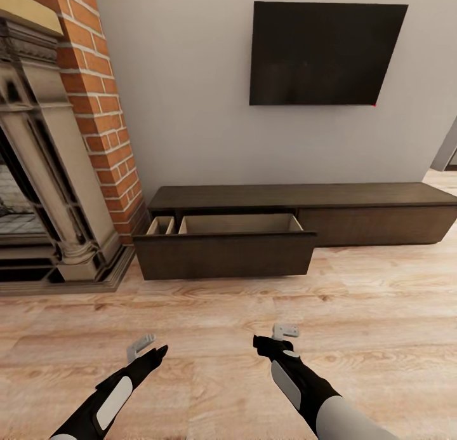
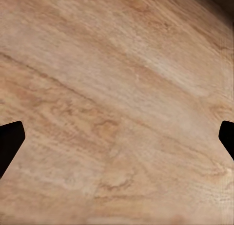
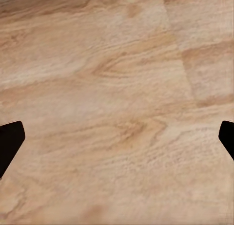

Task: Place each of the two pumpkins and all three candles from the living room inside a cabinet in the living room (use any cabinet), then make sure every cabinet is closed, and position the cauldron so it is next to a table in the living room.

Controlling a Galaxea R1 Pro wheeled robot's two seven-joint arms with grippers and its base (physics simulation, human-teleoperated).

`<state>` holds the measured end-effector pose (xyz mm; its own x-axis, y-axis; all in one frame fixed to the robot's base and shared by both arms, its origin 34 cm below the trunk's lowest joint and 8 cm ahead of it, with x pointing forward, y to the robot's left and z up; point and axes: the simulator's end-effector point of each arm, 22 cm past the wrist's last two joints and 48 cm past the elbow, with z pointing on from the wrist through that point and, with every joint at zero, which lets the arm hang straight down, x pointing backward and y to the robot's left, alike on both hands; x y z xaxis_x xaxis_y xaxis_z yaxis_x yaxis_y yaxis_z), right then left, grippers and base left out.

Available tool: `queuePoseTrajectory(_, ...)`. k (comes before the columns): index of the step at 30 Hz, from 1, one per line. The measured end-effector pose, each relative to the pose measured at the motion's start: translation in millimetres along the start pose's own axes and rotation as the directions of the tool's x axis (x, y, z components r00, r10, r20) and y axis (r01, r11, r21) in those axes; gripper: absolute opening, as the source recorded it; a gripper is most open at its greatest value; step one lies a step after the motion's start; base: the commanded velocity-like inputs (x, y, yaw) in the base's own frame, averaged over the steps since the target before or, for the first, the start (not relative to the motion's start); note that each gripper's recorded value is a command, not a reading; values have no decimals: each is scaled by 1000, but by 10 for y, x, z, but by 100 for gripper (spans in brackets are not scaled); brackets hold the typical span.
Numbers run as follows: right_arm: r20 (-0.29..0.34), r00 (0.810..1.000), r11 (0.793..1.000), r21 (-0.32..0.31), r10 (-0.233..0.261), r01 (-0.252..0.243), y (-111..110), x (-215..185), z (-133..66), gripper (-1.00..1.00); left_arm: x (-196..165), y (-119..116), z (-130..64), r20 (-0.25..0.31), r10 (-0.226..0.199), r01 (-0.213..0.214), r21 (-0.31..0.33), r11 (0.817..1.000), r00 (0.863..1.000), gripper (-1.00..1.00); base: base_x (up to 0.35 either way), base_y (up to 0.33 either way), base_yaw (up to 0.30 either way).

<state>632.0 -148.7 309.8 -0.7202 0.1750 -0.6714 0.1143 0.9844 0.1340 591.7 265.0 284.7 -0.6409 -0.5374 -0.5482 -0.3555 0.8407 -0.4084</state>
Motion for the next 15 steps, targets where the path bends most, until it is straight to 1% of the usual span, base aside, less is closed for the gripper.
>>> queuePoseTrajectory(15, -61, 998, 1000, 11, 1, -1, -61, 329, 166, 100, 271, 183, 139, -52, -5, 3, -33, 999, 999, 100, 0, 0, 0)
